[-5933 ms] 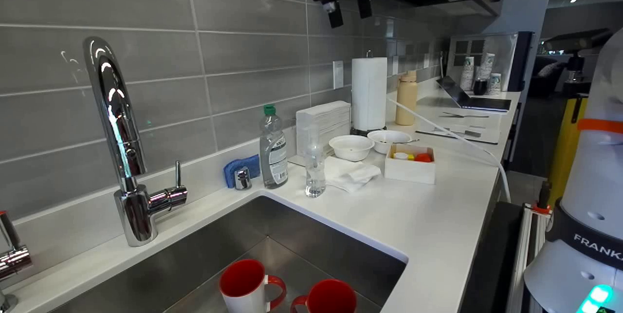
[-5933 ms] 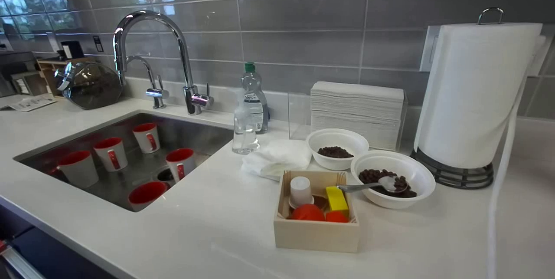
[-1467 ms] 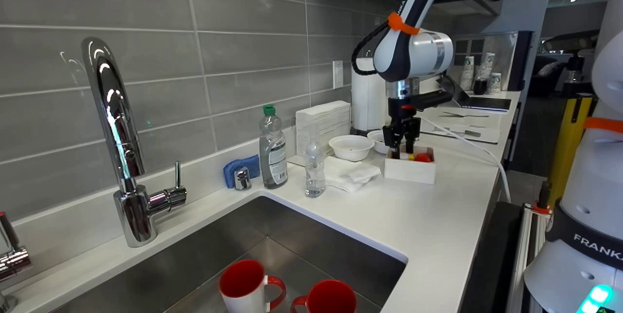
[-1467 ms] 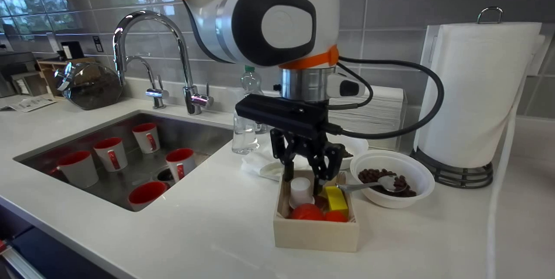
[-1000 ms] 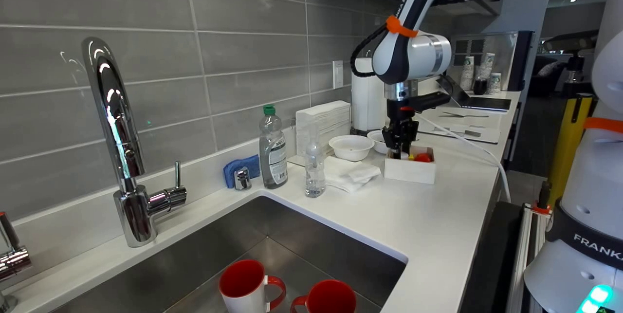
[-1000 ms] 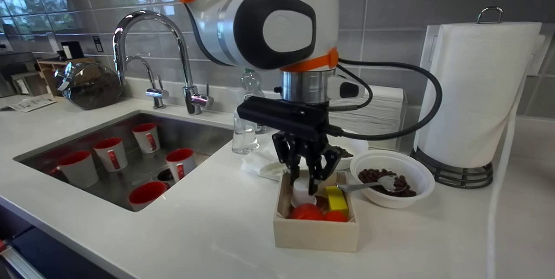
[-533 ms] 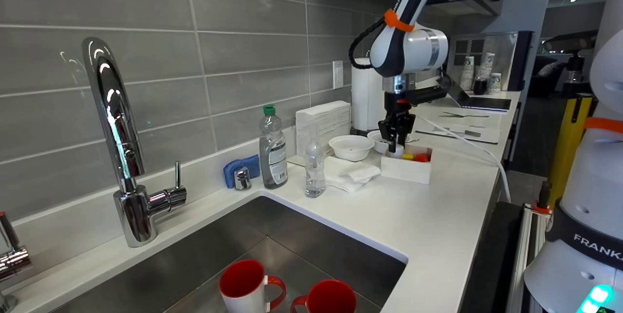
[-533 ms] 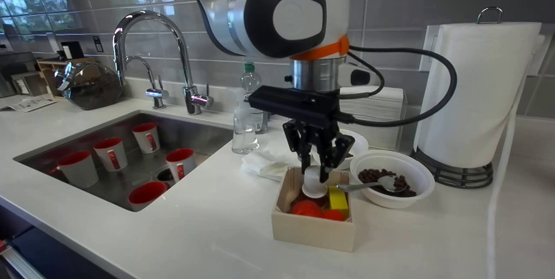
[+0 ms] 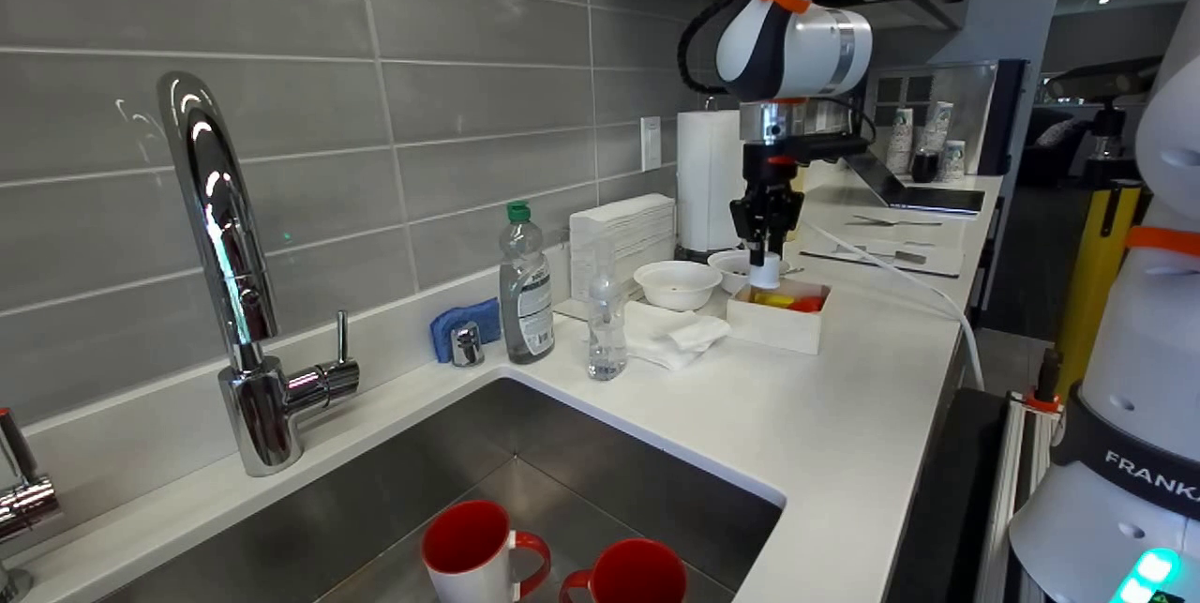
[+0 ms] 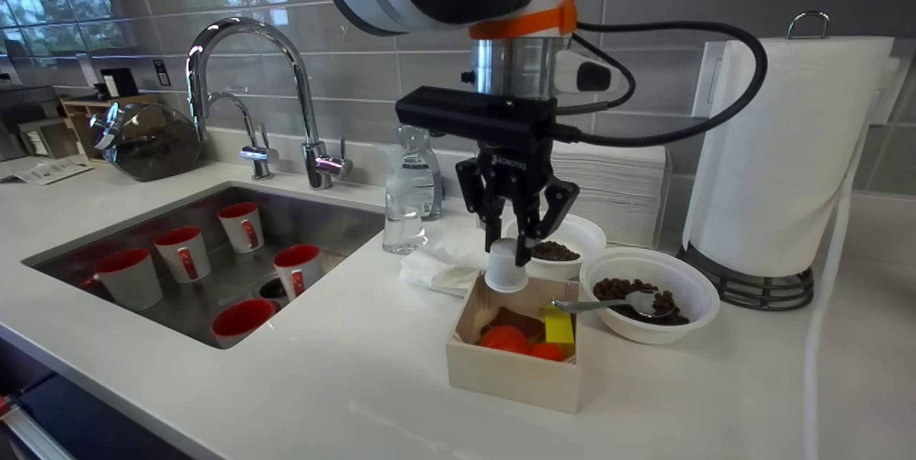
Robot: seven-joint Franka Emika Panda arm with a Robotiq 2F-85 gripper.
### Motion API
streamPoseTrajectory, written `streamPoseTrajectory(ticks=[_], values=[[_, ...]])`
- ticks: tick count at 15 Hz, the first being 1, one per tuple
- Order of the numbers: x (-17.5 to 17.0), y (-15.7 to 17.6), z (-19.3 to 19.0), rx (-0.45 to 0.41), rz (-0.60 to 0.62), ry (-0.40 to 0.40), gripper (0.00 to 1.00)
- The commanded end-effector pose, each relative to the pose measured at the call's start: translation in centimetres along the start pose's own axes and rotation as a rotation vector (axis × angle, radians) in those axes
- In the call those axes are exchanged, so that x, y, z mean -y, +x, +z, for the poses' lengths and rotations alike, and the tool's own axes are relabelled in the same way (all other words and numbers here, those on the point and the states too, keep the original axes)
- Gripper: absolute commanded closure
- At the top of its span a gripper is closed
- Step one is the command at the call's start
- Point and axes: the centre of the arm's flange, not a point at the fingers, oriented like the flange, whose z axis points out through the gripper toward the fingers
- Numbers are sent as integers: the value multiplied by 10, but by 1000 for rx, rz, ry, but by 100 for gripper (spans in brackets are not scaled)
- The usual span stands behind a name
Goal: Remove the coffee pod from the box and put it on the counter.
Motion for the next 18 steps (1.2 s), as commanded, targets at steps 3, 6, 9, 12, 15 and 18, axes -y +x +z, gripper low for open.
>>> streamPoseTrajectory(ticks=[3, 6, 9, 12, 15, 18], values=[[29, -54, -33, 24, -43, 61, 92], [47, -77, -21, 26, -68, 74, 92], [63, -91, -1, 22, -97, 74, 92], [77, -93, 21, 4, -126, 47, 92], [83, -83, 34, -37, -156, 8, 92], [85, -75, 50, -36, -165, -18, 92]])
